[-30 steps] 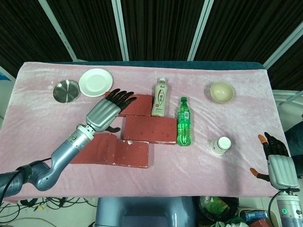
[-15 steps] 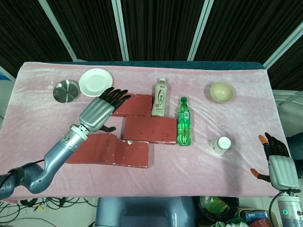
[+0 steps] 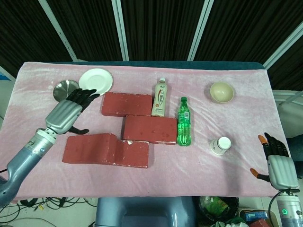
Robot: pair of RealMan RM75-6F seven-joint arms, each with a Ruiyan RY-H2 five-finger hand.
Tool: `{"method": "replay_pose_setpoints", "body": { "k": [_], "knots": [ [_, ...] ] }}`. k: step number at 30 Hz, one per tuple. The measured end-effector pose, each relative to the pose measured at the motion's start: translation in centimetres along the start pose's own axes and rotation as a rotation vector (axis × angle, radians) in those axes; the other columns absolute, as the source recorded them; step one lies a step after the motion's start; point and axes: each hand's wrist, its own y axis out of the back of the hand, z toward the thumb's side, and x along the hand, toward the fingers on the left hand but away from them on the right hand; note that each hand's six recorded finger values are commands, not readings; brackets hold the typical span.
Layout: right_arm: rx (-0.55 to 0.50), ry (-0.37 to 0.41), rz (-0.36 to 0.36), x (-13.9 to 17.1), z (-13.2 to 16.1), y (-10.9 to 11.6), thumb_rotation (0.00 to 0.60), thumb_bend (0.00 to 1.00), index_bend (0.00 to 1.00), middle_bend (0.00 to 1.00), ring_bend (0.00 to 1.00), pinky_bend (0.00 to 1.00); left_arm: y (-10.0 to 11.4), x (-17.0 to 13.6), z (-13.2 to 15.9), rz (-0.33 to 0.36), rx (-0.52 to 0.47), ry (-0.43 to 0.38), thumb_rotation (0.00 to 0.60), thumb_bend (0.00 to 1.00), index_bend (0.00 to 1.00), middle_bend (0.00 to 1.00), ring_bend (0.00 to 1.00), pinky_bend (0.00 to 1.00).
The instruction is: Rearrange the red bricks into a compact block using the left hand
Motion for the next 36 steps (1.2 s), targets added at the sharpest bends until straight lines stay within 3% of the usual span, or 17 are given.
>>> {"method": "replay_pose_setpoints", "body": {
  "k": [5,9,16,25,36],
  "knots": [
    [0.001,0.0,-0.001,0.1,0.0,0.0,0.6,0.04,0.0,0.0,0.0,0.08,-1.7,-4.1,-2.9,-0.101,-0.047,0.058,0.6,0.04,0.0,0.0,0.0,0.0],
    [0.0,-0.002,-0.002,0.1,0.0,0.0,0.6,0.04,0.0,0.0,0.0,0.08,-4.5,-7.9,-5.6,-0.199,-0.036,0.11,0.6,0.04,0.0,0.0,0.0,0.0],
    [0.002,-0.001,-0.004,0.2,0.0,0.0,0.6,0.04,0.0,0.0,0.0,0.08,-8.8,-11.1,-8.5,-0.278,-0.041,0.157,0.6,0.0,0.0,0.0,0.0,0.0],
    [0.005,0.002,-0.004,0.2,0.0,0.0,0.6,0.04,0.0,0.0,0.0,0.08,-12.6,-11.3,-8.6,-0.334,-0.082,0.14,0.6,0.0,0.0,0.0,0.0,0.0],
    [0.006,0.001,0.001,0.1,0.0,0.0,0.6,0.04,0.0,0.0,0.0,0.08,-13.6,-9.3,-6.9,-0.306,-0.089,0.079,0.6,0.0,0.0,0.0,0.0,0.0]
  ]
}}
